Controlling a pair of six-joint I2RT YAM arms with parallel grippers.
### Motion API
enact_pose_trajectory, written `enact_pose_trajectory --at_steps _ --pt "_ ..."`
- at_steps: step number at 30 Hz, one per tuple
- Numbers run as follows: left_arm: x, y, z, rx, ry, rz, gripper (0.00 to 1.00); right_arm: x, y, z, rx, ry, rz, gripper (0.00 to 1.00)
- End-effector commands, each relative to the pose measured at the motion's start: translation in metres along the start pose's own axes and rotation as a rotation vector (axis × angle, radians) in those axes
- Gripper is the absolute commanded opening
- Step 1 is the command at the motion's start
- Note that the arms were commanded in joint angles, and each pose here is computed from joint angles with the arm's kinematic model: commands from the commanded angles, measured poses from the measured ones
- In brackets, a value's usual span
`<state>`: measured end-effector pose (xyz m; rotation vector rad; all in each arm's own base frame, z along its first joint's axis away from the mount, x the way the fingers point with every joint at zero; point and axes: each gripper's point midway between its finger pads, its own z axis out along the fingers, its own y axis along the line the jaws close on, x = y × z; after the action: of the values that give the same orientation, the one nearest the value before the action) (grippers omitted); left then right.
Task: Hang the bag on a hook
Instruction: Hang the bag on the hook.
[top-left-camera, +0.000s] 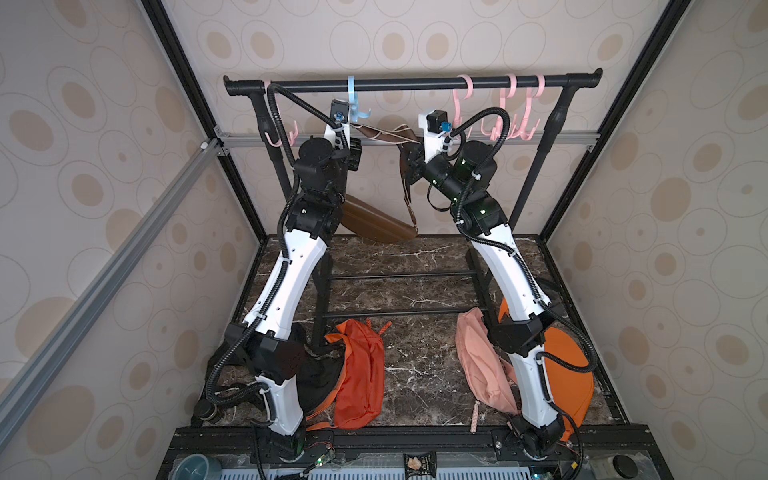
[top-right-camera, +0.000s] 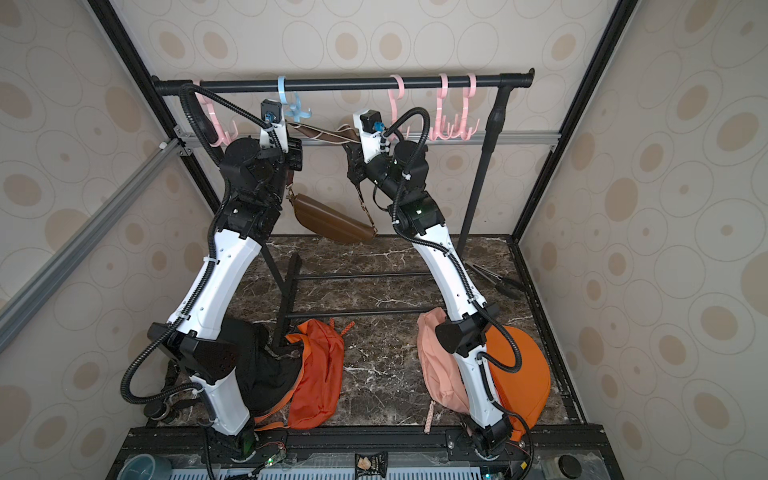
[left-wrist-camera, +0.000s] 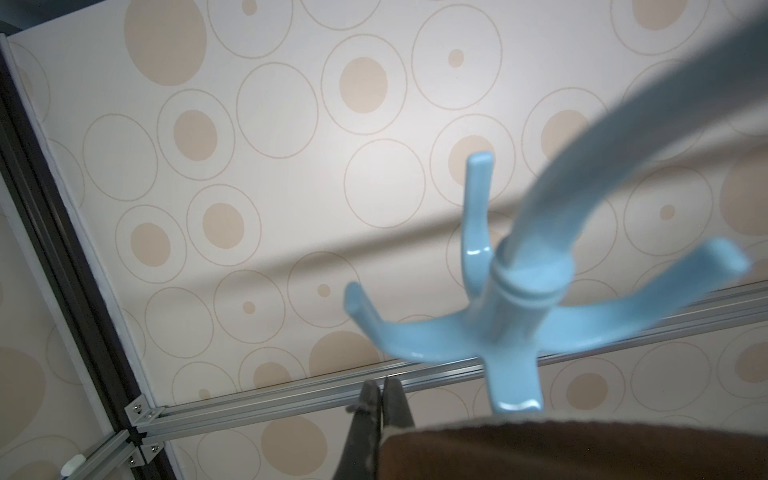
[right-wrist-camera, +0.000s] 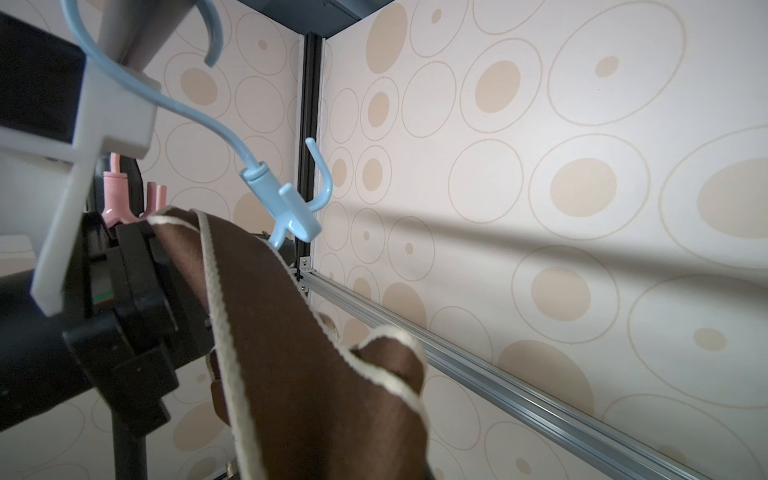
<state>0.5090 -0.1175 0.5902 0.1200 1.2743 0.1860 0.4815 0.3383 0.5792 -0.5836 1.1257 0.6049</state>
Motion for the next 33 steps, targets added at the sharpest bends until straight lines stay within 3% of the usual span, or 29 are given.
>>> enact_pose_trajectory --at_steps 1,11,17,18,19,24,29,33 --pt "0.026 0.059 -0.004 -0.197 0.112 -0.011 0.00 -0.097 -0.027 -0.041 0.092 -0.192 -0.080 0.00" --pt "0.087 0.016 -0.027 -0.085 0.279 -0.004 0.00 -0.083 -0.023 -0.040 0.067 -0.134 -0.045 0.00" --pt "0.106 -0.006 -0.045 -0.025 0.326 -0.020 0.00 -0.081 -0.008 -0.046 -0.005 -0.104 -0.001 0.00" --pt "0.109 -0.009 -0.049 -0.015 0.333 -0.024 0.02 -0.080 -0.006 -0.047 -0.015 -0.101 0.009 0.01" --pt "0.113 -0.011 -0.053 -0.005 0.342 -0.034 0.11 -0.080 -0.002 -0.049 -0.034 -0.100 0.023 0.04" --pt "0.131 -0.021 -0.070 0.032 0.374 -0.058 0.18 -0.079 0.016 -0.055 -0.107 -0.090 0.056 0.21" --pt "0.135 -0.019 -0.085 0.042 0.365 -0.080 0.47 -0.075 0.021 -0.057 -0.127 -0.074 0.076 0.28" --pt "0.124 -0.022 -0.091 0.081 0.345 -0.103 0.68 -0.075 0.026 -0.058 -0.148 -0.064 0.089 0.39"
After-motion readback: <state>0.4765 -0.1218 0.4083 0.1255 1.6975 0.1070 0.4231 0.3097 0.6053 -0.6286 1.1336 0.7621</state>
